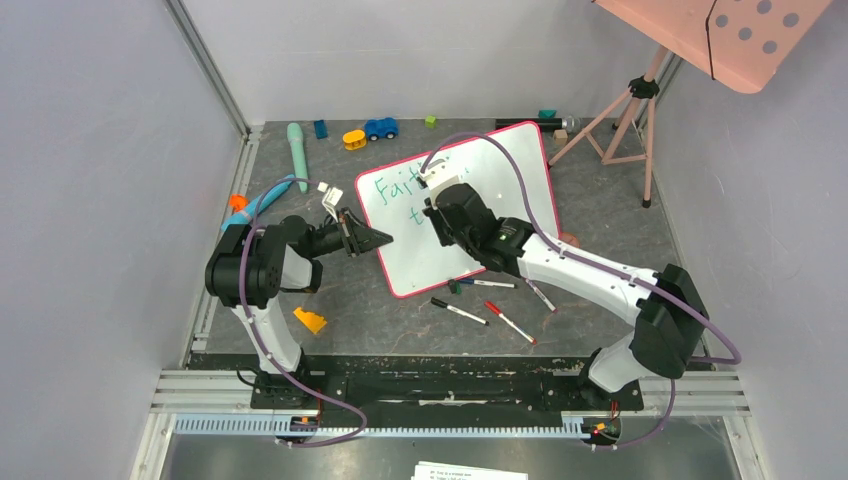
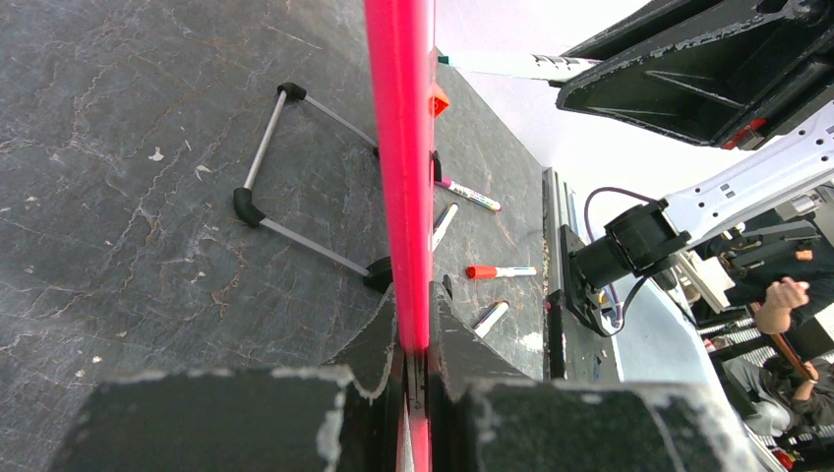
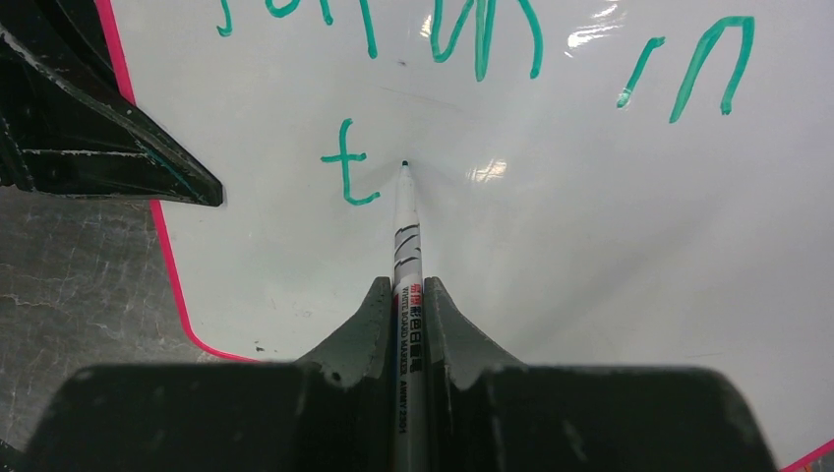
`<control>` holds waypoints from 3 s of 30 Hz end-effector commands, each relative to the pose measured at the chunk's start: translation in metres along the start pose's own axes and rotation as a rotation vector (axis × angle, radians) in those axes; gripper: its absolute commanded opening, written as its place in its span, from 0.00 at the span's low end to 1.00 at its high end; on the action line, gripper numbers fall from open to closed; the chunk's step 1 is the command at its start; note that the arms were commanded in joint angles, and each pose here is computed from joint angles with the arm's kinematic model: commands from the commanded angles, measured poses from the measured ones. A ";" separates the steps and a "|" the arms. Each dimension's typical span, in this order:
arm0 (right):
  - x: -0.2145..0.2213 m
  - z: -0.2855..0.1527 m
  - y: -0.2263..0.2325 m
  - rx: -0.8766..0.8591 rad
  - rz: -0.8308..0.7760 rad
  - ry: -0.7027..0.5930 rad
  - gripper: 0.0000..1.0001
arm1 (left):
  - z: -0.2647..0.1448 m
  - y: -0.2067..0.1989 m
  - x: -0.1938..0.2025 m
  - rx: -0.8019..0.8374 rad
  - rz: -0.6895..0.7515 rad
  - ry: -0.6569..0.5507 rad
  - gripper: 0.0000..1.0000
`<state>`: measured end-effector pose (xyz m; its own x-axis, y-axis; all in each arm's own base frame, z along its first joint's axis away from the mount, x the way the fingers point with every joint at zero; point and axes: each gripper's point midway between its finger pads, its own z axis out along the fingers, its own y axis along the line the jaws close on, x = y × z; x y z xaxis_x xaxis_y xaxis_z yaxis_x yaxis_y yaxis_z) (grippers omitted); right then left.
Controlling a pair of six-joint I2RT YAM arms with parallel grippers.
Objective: Write a sentence on the whiteboard
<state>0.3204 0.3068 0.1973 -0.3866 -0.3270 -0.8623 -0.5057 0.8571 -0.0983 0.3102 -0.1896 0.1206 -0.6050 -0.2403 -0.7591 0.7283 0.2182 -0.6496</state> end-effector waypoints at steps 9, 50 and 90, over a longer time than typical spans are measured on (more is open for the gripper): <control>-0.027 0.007 0.002 -0.011 0.020 -0.058 0.00 | 0.001 -0.015 0.020 0.115 0.154 0.087 0.02; -0.019 0.006 -0.017 0.020 0.006 -0.024 0.00 | 0.001 -0.015 0.020 0.115 0.154 0.088 0.02; -0.030 -0.007 -0.026 -0.066 0.055 -0.070 0.00 | 0.001 -0.015 0.020 0.114 0.154 0.086 0.02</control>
<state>0.3389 0.2864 0.2204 -0.3899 -0.2614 -0.8830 -0.5130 0.8579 -0.0274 0.3102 -0.1900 0.1207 -0.6049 -0.2407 -0.7590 0.7282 0.2183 -0.6496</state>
